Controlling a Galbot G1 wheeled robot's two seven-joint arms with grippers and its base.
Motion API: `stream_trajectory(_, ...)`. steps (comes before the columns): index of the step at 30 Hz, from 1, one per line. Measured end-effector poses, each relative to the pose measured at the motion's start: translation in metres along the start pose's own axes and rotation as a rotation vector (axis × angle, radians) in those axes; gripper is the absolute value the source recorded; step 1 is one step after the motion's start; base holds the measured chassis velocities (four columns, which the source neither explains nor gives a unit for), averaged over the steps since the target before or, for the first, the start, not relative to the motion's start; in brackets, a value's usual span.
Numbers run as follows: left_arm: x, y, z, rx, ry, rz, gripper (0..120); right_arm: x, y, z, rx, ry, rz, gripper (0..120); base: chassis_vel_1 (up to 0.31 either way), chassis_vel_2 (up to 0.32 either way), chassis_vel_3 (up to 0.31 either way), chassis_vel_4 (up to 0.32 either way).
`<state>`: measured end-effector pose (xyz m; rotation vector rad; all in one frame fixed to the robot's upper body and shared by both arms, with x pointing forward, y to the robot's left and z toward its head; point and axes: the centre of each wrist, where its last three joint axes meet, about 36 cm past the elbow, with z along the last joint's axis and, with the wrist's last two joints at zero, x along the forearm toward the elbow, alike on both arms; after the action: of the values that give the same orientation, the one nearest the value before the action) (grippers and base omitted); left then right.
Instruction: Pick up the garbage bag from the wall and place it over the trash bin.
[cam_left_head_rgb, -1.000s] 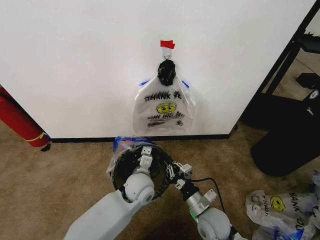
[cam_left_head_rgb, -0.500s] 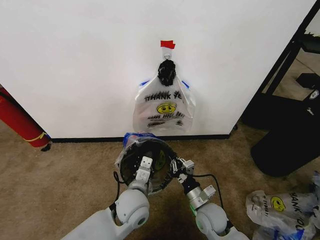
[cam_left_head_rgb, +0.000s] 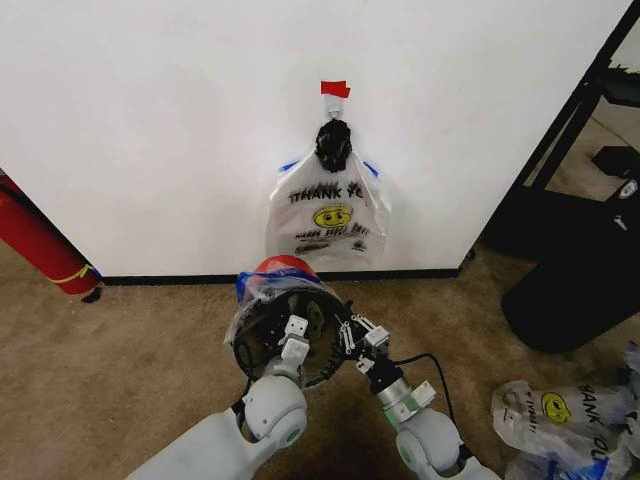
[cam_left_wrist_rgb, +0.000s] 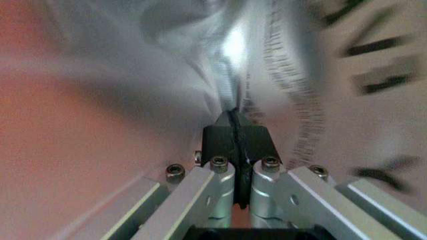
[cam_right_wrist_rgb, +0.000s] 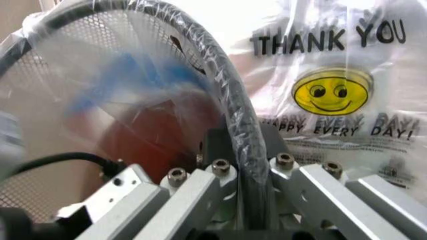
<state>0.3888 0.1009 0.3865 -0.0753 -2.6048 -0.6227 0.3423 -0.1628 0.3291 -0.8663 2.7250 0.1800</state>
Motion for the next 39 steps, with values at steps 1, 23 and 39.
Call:
stream_trajectory(1,0.0,0.0,0.0,0.0,0.0,0.0,0,0.0,0.0,0.0,0.0,0.0,0.0,0,0.0,0.0,0.0,0.0)
stream_trajectory(23,-0.007,0.006,-0.009,0.058,-0.173,0.063,0,0.003,0.001,0.01,-0.099,0.003,0.007,0,0.0,0.0,0.0,0.0)
stream_trajectory(39,0.073,0.037,0.007,-0.02,-0.179,0.156,0,-0.002,-0.017,0.036,-0.199,-0.047,0.108,0,0.0,0.0,0.0,0.0)
